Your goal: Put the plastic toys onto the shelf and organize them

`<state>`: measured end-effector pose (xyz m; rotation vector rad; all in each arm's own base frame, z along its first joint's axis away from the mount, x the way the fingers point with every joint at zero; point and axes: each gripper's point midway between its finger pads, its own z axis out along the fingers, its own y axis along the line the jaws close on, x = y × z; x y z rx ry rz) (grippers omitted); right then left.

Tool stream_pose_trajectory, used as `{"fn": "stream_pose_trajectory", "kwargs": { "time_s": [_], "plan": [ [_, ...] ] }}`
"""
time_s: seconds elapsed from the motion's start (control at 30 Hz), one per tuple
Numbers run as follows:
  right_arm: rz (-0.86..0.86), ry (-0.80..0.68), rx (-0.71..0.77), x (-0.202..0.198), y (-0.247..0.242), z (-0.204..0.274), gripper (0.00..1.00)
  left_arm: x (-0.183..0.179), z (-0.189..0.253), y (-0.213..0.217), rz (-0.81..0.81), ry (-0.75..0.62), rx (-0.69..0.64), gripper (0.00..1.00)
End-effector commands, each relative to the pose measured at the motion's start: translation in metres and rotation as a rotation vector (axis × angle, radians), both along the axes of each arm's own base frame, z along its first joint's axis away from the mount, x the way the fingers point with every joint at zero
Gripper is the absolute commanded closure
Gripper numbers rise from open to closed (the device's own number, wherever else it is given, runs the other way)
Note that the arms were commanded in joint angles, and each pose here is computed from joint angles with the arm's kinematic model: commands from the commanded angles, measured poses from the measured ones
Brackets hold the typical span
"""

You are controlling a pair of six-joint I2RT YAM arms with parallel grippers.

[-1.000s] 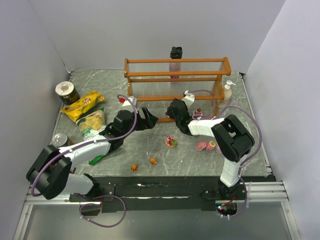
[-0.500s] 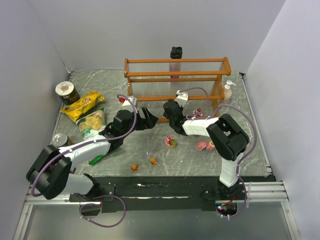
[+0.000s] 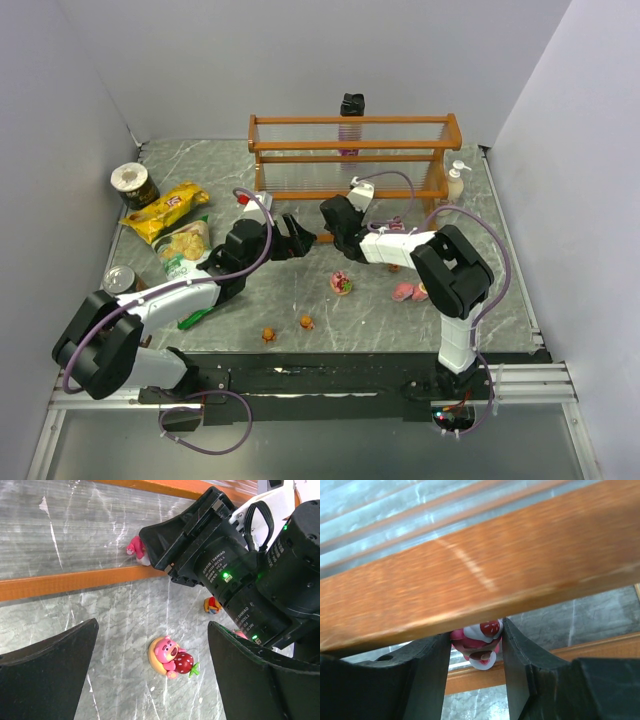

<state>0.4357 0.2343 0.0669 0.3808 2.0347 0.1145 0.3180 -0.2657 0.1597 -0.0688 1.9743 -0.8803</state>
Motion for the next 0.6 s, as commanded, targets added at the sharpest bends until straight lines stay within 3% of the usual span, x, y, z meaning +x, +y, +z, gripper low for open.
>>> {"fn": "stream_pose_trajectory", "kwargs": {
  "time_s": [0.0,0.23,0.57],
  "plan": [
    [-0.057,0.065,-0.005,-0.001,-0.016,-0.014,0.83,0.001,0.019,0.0,-0.004,-0.048,-0.05,0.04],
    [-0.061,0.07,-0.038,0.0,-0.018,-0.013,0.81,-0.006,0.017,0.005,0.003,-0.026,-0.058,0.04],
    [-0.007,0.169,-0.262,-0.014,-0.031,-0.036,0.79,-0.03,0.037,0.007,-0.052,-0.013,-0.123,0.03]
  ]
}}
